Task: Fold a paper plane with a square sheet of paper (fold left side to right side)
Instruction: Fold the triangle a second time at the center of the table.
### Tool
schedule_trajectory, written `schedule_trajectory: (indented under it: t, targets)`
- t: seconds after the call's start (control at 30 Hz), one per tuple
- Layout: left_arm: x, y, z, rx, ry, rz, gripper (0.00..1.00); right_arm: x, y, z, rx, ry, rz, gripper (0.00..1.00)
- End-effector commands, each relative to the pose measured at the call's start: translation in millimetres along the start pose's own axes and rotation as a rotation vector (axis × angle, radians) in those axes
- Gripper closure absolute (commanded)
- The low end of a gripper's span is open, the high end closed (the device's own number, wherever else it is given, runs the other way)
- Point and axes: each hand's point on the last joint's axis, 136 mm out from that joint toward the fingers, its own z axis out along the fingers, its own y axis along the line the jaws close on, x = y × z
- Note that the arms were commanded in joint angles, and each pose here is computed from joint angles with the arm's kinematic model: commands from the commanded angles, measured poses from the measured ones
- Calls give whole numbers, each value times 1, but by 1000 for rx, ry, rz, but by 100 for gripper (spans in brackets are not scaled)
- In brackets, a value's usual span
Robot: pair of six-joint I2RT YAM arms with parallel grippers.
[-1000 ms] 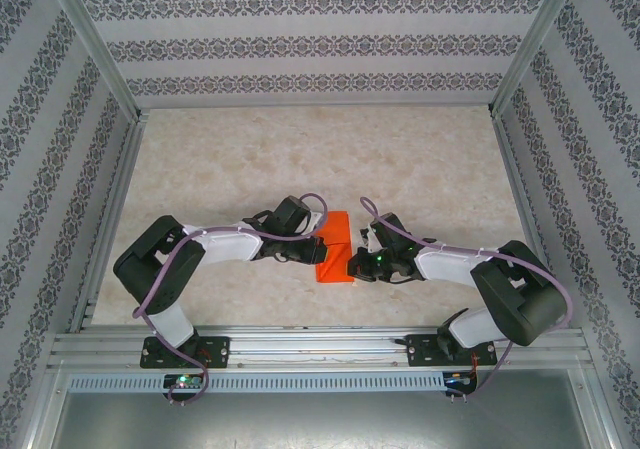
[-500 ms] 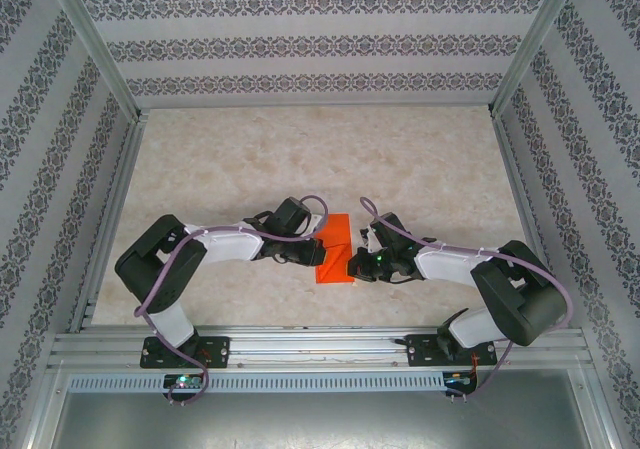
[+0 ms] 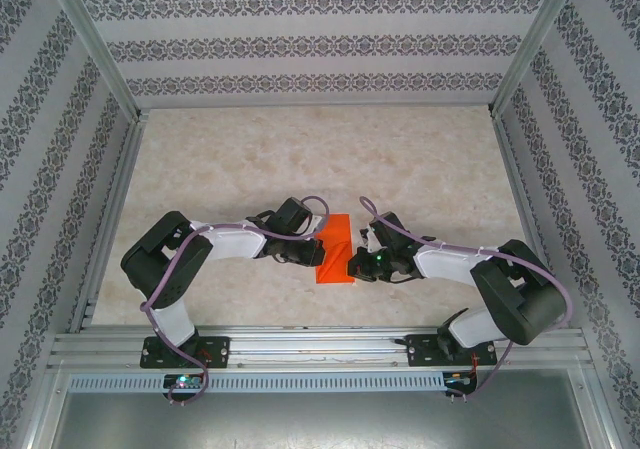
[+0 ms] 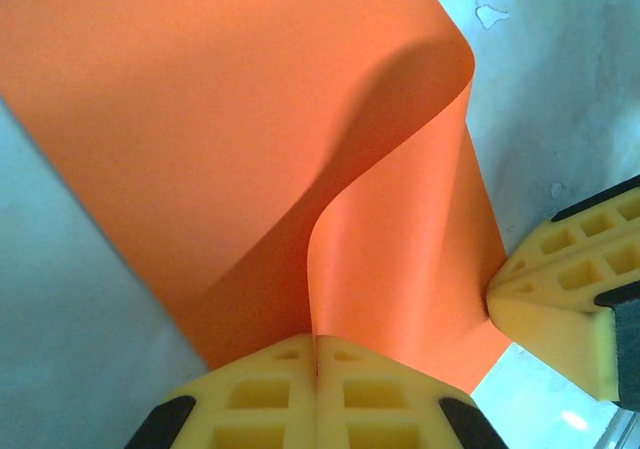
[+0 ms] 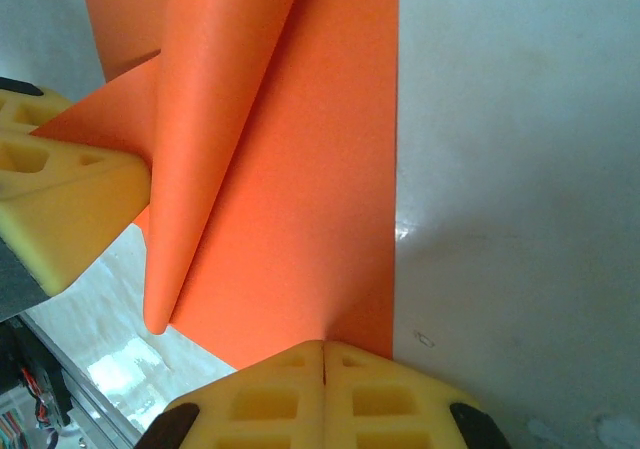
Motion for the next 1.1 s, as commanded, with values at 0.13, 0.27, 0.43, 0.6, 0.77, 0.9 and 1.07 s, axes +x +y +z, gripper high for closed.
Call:
schedule_trajectory:
  t: [0.13,0.27,0.43,0.6,0.77,0.9,1.07]
  targets:
    - [-9,4,-11,-35,-11,31,97,9,-17,4,75,35,4,100]
    - [-9,6,-12,-48,-9,35,97,10,-17,4,78,35,6,100]
    - [-11,2,-13,-21,-12,35,97,10,-18,3,82,36,3,100]
    - [-13,2,-13,-15,-21,34,97,10,-18,3,84,38,1,100]
    - [-17,0,-14,-10,-34,37,97,10,-18,3,88,38,2,100]
    - [-17,-1,-14,-7,-33,40,97,10,-19,3,89,38,1,100]
    - [-16,0,-14,-7,-31,38,97,10,-18,3,89,39,0,100]
